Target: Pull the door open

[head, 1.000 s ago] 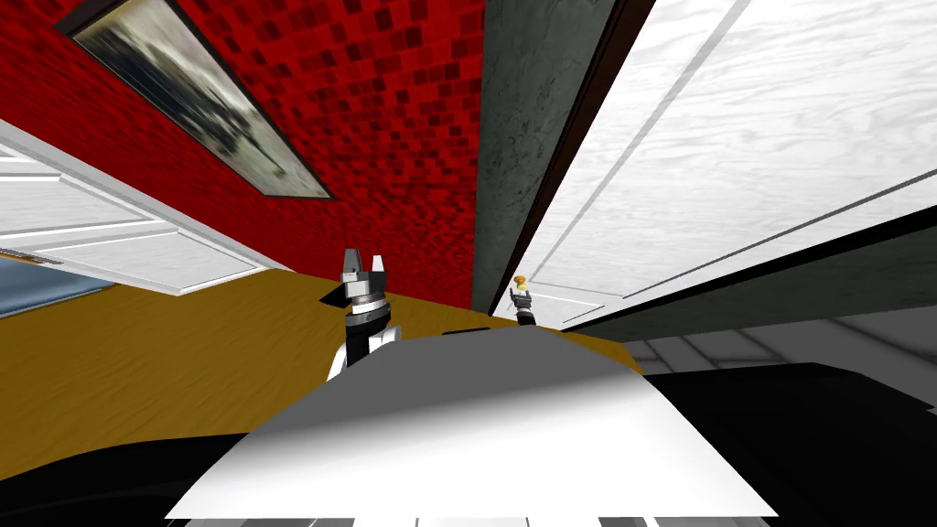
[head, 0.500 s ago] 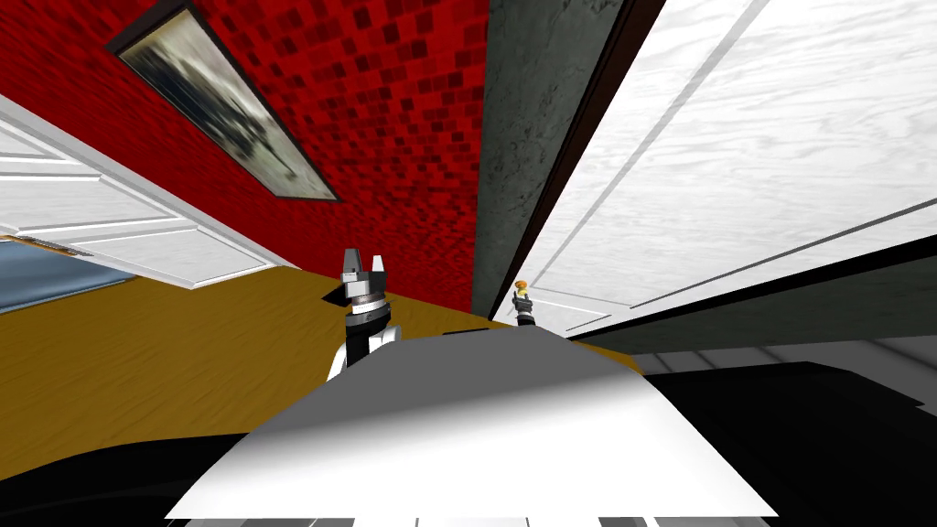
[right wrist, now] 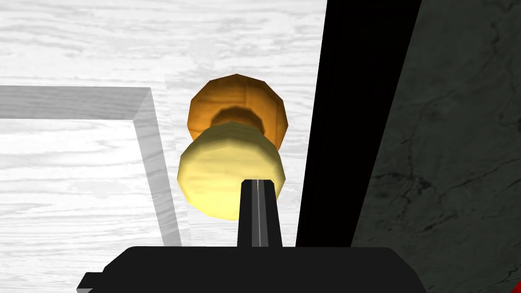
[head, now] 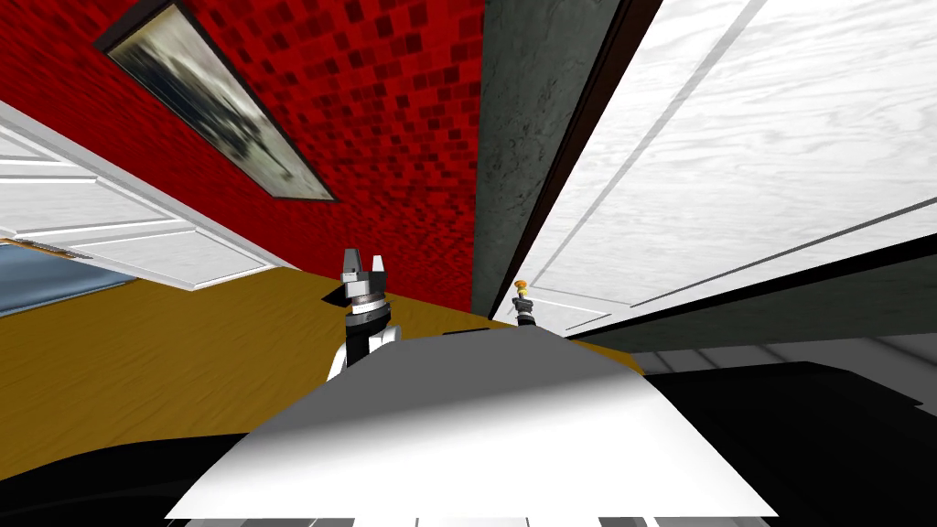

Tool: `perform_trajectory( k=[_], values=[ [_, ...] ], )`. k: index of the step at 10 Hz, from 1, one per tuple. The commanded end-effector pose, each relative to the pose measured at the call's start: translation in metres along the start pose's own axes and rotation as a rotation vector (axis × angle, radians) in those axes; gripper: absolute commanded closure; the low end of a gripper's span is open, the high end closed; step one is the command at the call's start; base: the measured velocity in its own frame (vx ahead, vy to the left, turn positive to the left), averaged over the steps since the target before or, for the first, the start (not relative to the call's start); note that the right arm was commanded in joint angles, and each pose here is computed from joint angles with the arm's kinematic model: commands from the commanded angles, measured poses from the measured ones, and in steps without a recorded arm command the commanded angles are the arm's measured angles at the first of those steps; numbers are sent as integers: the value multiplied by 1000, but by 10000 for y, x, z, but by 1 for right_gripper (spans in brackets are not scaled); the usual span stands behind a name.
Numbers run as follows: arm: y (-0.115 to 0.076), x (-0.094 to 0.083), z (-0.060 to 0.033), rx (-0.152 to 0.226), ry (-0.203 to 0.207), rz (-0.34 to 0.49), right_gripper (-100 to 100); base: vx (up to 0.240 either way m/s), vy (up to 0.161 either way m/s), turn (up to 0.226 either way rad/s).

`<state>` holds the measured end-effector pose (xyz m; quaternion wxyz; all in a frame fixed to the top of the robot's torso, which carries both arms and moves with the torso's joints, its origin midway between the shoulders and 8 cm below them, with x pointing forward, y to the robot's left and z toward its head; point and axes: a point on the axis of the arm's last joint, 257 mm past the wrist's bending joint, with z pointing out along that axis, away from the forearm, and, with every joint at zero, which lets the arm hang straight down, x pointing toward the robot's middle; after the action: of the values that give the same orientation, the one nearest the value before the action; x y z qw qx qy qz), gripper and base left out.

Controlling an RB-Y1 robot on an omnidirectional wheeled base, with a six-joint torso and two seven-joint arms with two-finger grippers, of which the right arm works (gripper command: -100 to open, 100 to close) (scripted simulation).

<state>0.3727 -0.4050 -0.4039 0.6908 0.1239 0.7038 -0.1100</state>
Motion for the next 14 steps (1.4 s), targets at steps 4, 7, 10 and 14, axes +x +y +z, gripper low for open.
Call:
perform_trajectory(
  k=[4, 7, 10, 14],
  values=[
    [-42, -85, 41, -10, -14, -17, -100, -160, 51, -22],
    [-16, -121, 50, -16, -21, -17, -100, -210, 52, -23],
    [-170, -115, 28, 2, -22, -18, -100, 58, -18, 54],
    [-462, -123, -23, 39, -28, -15, -100, 212, -27, 85]
  ],
)
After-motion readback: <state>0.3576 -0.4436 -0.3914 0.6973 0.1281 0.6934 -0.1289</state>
